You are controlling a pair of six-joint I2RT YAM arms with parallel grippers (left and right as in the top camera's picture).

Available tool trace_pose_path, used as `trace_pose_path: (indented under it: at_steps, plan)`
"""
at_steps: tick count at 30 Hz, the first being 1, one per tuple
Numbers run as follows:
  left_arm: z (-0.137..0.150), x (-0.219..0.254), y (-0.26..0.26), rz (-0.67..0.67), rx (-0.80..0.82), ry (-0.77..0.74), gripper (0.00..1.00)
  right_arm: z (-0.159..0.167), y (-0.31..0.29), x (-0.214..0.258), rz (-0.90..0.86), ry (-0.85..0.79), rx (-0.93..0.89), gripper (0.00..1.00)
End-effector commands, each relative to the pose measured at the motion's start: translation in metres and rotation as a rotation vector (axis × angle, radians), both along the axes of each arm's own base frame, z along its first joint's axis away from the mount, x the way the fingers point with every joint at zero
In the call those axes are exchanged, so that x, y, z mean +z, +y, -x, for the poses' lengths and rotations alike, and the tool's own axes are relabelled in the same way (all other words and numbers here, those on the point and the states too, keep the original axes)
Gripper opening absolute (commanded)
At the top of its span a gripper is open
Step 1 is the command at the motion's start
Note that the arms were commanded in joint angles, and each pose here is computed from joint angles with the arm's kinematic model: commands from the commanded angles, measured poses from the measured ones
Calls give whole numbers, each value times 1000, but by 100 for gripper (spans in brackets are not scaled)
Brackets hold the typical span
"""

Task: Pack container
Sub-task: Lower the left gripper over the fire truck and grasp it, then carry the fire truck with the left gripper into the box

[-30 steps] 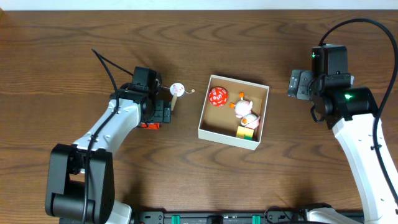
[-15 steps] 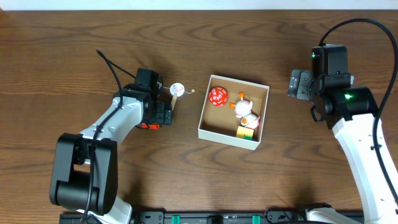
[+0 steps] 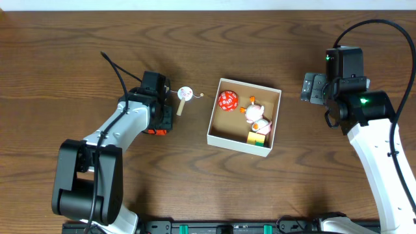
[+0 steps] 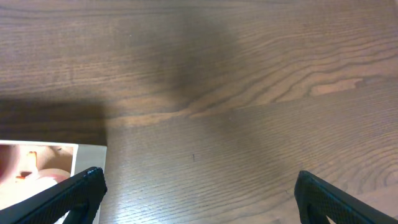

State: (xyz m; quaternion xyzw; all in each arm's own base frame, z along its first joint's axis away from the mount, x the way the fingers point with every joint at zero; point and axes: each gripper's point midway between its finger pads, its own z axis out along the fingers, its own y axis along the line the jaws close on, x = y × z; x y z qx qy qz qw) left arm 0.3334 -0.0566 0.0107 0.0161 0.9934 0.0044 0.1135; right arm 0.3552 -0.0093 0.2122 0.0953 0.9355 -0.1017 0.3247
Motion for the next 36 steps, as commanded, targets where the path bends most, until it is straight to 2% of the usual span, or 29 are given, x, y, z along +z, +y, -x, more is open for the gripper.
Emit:
trace_pose_path:
  at_steps: [1, 5, 9, 16, 21, 30, 36]
  plan:
    - [6, -6, 4, -20, 2, 22, 39, 1, -5, 7, -1, -24, -27, 99]
    - [7, -6, 4, -21, 2, 22, 31, 1, -5, 7, 0, -23, -28, 99]
    - [2, 5, 5, -25, 5, -10, 29, 1, -5, 7, -1, -24, -28, 99]
    - [-2, 61, 9, -32, 0, -122, 26, 1, -5, 7, -1, -23, -27, 99]
    - [3, 107, 1, -14, -59, -247, 25, 1, -5, 7, 0, -23, -28, 99]
    - [19, 182, -72, 50, -373, -516, 26, 1, -5, 7, -1, -23, -27, 99]
    - [42, 196, -142, 105, -668, -595, 26, 1, -5, 7, -1, -23, -27, 99]
